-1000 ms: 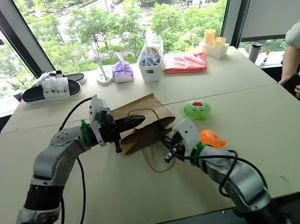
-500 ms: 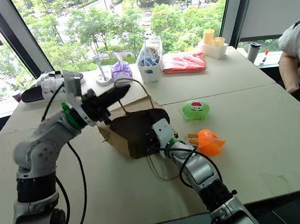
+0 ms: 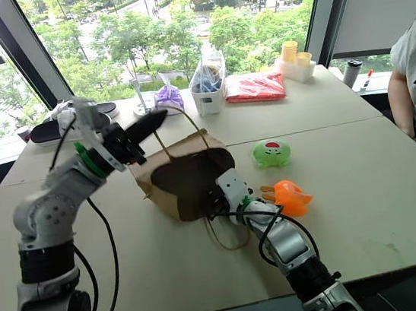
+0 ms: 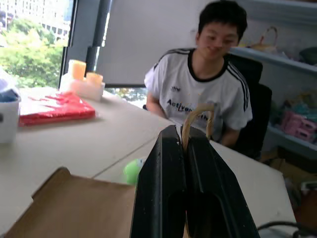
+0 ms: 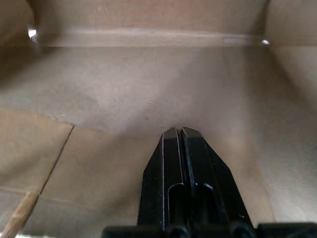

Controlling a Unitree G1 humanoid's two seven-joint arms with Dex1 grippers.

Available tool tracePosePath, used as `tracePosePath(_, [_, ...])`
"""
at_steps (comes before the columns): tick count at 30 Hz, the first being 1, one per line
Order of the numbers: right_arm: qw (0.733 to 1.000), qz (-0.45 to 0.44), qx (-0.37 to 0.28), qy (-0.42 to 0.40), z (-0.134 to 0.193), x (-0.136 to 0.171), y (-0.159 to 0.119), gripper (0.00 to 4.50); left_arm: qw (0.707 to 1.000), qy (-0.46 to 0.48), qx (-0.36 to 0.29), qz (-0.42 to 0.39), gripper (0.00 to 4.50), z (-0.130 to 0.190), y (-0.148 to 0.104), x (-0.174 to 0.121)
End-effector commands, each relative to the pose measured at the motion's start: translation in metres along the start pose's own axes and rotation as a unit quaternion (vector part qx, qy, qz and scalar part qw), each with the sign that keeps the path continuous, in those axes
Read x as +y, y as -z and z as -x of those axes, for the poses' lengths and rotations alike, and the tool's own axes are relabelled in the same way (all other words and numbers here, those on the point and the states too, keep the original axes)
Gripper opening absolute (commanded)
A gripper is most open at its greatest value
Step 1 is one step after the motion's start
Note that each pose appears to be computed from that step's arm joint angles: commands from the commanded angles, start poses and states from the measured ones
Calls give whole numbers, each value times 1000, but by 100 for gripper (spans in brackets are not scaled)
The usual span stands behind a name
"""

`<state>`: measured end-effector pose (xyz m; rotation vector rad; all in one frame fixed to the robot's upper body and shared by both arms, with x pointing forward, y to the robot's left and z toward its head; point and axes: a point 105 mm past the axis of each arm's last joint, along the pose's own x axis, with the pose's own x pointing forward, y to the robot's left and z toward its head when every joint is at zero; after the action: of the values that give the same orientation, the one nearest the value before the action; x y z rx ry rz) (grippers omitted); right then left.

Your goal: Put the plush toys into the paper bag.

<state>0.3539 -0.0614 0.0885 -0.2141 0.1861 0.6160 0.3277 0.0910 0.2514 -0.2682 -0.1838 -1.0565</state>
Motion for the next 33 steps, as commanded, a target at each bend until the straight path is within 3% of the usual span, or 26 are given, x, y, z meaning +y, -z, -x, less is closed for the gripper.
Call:
tracePosePath(1, [997,5,-70,-11,32,-7,-51,0,999,29,-8,-36,6,-2,2,-18])
tracePosePath(6, [997,1,-82,4,75,-22,-69,0,999,37,-10,-29,6,-1,6,-23])
tracePosePath(10, [997,20,-47,51,132,-50,-63,0,999,43,-9,-29,6,1,11,-29])
tracePosePath(13, [997,14,-21,78,149,-62,-56,88,999,44,-11,-29,0,2,13,-31])
tracePosePath(19, [994,2,43,97,156,-67,-26,368,999,42,-7,-33,0,1,17,-29])
tracePosePath(24, [993,-13,61,105,150,-71,-7,368,998,42,-6,-39,0,-1,14,-27])
tracePosePath(33, [987,65,96,114,138,-87,15,368,998,34,-12,-48,0,-3,6,-24])
